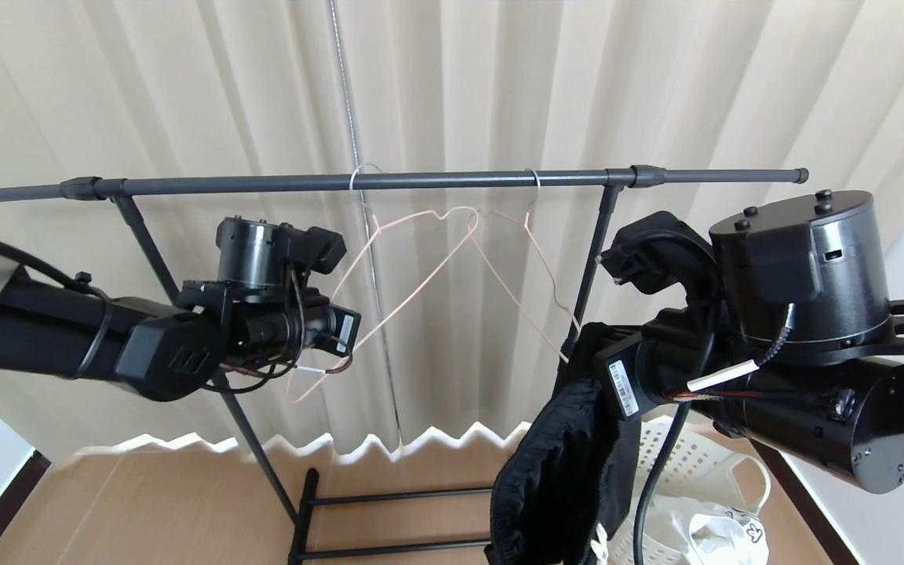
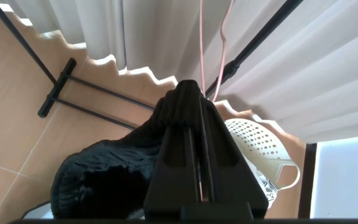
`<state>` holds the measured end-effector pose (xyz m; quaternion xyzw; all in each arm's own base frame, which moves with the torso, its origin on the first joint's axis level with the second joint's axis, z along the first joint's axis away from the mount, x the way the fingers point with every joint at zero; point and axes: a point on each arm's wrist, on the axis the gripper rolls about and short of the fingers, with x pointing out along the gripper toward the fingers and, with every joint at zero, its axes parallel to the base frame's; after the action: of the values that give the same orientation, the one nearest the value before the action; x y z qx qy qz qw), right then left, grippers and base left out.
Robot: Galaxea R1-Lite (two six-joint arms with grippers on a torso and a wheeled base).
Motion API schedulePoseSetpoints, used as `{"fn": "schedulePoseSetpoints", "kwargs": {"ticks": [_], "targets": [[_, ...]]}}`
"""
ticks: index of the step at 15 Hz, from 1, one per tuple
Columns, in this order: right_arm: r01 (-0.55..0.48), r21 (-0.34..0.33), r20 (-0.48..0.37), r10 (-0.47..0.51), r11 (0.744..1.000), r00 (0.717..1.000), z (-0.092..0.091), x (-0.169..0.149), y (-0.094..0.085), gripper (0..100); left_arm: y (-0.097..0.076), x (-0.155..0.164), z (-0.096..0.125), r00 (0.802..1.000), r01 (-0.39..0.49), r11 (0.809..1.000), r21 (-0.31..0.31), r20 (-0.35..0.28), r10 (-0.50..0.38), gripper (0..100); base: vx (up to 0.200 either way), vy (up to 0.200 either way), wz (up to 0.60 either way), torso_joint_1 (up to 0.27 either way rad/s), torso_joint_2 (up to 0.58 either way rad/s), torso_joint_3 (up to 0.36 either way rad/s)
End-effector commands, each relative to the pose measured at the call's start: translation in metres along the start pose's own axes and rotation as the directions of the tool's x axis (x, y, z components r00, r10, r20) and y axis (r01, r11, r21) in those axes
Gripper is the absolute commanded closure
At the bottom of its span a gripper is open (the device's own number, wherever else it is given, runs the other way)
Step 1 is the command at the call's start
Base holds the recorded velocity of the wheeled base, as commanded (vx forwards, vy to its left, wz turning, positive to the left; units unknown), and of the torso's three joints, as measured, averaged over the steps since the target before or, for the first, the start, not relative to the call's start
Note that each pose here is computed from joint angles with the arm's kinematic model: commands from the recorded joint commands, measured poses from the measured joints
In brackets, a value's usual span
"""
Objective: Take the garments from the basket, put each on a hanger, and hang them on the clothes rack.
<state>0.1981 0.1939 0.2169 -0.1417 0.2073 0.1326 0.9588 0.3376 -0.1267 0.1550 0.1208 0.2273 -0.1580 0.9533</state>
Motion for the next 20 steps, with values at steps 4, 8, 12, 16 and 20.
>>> {"fn": "schedulePoseSetpoints", "kwargs": {"ticks": [4,8,12,16,20], "targets": [[0.015,0.002,0.003,-0.015,1.000,1.000,0.000,0.000,-0.001,100,-0.020,-0.089,-0.034,0.996,0.059,0.998,0.035,0.061,-0.061,100,0.000,0.000,0.00,0.000,0.00,0.000],[0.046,0.013,0.001,-0.046,0.999,0.999,0.001,0.002,-0.006,100,-0.037,-0.132,-0.067,0.989,0.139,0.987,0.077,0.039,-0.143,100,0.000,0.000,0.00,0.000,0.00,0.000],[0.061,0.013,-0.003,-0.061,0.998,0.998,0.001,0.004,-0.010,100,-0.037,-0.144,-0.082,0.987,0.156,0.984,0.082,0.020,-0.158,100,0.000,0.000,0.00,0.000,0.00,0.000],[0.144,0.006,-0.010,-0.144,0.990,0.990,0.001,0.008,-0.015,100,-0.041,-0.146,-0.098,0.981,0.191,0.977,0.095,0.016,-0.193,100,0.000,0.000,0.00,0.000,0.00,0.000],[0.217,-0.001,-0.018,-0.217,0.976,0.976,0.002,0.014,-0.020,100,-0.045,-0.142,-0.110,0.967,0.250,0.962,0.108,0.018,-0.254,100,0.000,0.000,0.00,0.000,0.00,0.000]]}}
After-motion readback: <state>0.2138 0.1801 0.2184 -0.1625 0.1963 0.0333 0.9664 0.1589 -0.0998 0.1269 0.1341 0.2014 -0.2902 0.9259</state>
